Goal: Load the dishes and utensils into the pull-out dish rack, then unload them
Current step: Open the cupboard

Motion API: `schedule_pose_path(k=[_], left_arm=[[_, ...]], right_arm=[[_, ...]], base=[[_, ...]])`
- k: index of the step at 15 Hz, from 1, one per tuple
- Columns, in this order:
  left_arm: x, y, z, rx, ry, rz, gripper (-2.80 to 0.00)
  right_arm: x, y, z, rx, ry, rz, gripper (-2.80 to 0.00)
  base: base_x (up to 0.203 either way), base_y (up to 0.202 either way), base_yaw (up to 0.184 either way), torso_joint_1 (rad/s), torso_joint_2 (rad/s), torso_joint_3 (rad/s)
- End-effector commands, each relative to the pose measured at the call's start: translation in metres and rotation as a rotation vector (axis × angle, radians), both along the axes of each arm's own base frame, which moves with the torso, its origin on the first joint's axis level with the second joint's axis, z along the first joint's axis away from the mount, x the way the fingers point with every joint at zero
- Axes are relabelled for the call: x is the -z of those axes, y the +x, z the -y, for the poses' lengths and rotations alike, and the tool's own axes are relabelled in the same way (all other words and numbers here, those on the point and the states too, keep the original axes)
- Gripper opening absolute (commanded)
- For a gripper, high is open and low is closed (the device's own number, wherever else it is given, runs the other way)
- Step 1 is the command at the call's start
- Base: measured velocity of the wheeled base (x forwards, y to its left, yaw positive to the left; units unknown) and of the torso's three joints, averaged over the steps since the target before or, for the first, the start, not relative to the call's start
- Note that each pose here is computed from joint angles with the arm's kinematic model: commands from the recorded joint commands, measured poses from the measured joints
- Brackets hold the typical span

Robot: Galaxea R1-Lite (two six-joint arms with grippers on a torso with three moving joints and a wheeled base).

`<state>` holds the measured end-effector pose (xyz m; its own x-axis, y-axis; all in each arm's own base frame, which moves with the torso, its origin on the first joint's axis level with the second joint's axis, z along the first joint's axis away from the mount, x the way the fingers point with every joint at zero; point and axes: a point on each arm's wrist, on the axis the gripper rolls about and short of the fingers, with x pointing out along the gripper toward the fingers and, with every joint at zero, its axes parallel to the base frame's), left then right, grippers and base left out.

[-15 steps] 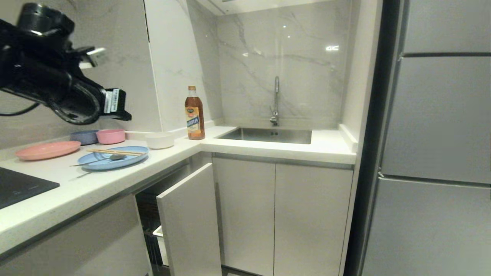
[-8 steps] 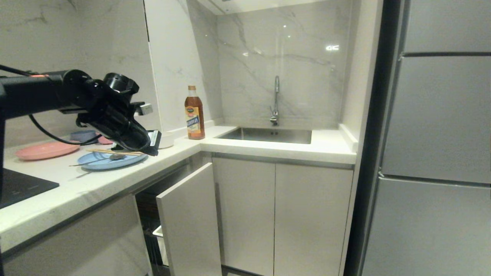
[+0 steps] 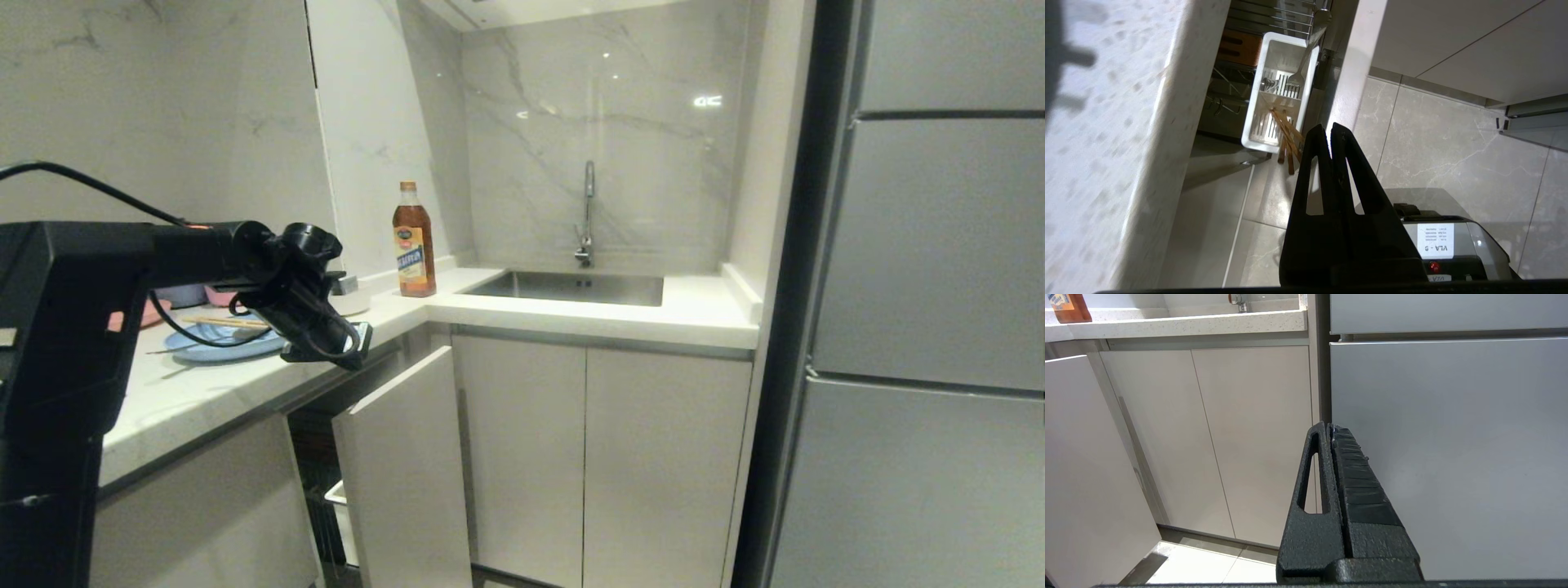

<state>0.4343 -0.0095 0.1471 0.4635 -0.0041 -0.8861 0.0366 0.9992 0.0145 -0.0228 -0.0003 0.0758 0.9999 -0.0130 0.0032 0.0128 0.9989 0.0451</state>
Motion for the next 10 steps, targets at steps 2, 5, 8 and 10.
schedule_pose_path(k=[2, 5, 8, 10], left_arm=[[0.022, 0.009, 0.001, 0.002, 0.002, -0.03, -2.8], [0.038, 0.017, 0.002, -0.009, 0.027, -0.03, -2.8], [0.052, 0.026, 0.005, -0.022, 0.066, -0.013, -2.8], [0.056, 0.027, 0.011, -0.017, 0.074, -0.013, -2.8]], right_arm=[[0.0, 0.0, 0.0, -0.001, 0.0, 0.0, -2.8], [0.0, 0.0, 0.0, -0.001, 0.0, 0.0, -2.8], [0.0, 0.0, 0.0, -0.001, 0.001, 0.0, -2.8], [0.0, 0.0, 0.0, -0.001, -0.001, 0.0, -2.8]], base=[[0.0, 0.0, 0.0, 0.0, 0.0, 0.0], [0.0, 0.0, 0.0, 0.0, 0.0, 0.0], [0.0, 0.0, 0.0, 0.0, 0.0, 0.0], [0.0, 0.0, 0.0, 0.0, 0.0, 0.0]])
